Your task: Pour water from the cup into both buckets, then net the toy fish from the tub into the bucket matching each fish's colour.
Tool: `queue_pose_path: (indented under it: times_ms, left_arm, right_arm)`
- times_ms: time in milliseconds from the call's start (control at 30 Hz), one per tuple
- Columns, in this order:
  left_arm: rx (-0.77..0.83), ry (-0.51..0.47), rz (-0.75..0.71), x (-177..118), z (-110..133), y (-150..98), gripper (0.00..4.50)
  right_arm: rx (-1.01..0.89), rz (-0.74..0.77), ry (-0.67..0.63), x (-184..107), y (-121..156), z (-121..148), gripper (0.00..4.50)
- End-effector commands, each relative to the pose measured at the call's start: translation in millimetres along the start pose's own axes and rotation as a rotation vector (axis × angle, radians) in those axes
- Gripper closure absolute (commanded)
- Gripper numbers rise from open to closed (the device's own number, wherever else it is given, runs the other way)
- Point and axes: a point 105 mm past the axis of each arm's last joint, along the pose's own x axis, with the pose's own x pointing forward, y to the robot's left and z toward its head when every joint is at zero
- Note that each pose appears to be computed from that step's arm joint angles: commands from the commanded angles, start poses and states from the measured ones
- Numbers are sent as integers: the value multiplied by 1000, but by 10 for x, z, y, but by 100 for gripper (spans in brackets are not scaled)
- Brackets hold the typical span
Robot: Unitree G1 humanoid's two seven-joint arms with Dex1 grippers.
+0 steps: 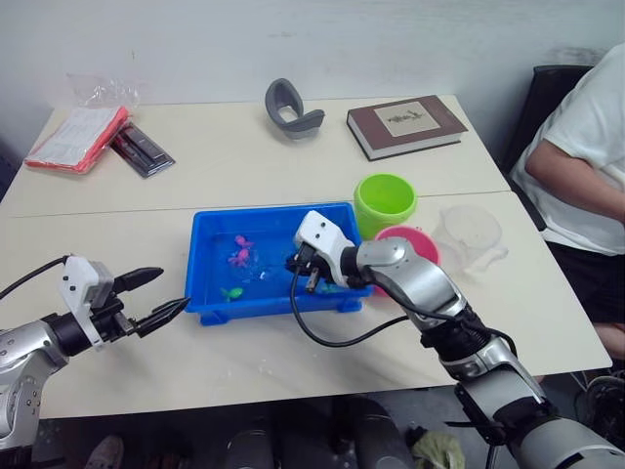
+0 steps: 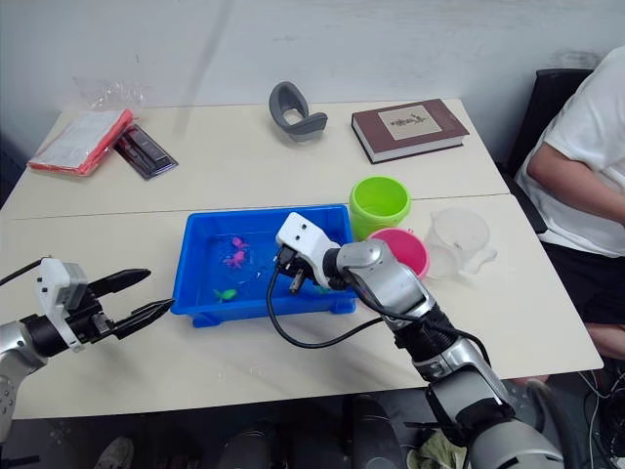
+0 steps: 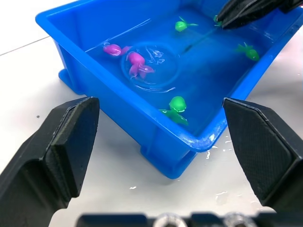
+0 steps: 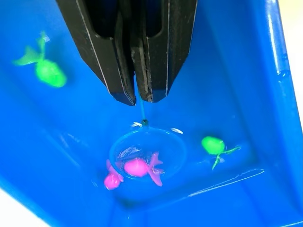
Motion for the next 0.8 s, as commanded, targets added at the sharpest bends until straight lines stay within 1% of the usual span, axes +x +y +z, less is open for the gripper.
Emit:
queue_pose_path:
  times_ms: [33,233,333,400,433,500,600,667,767,800]
  left_arm:
    - [35,-31,1,-12,84,-21,4]
    - [40,-37,1,-3,108,1,4]
    - [33,-74,-16,32,200,-18,4]
    - [25,-89,-72,71,278,-103,4]
    - [36,-77,-102,93,300,-150,4]
    - [56,-76,-151,164,374,-240,4]
    - [76,-74,-189,249,416,-297,4]
    - [83,-84,-211,323,438,-315,4]
    - [101,-99,-250,408,454,-347,4]
    - [116,-95,-270,432,441,-366,4]
  right_arm:
    - [-14,21,-47,-75,38,94,450]
    - [13,36,-70,-215,23,121,450]
    - [28,45,-83,-331,28,109,450]
    - [47,45,-106,-446,24,104,450]
    - [68,35,-129,-518,10,113,450]
    - [97,-2,-164,-739,-31,89,450]
    - [102,-38,-194,-946,-25,69,450]
    - [96,-94,-228,-1051,-60,64,450]
    - [11,-97,-210,-1182,-13,-43,450]
    - [18,-110,-201,-1230,-14,-93,450]
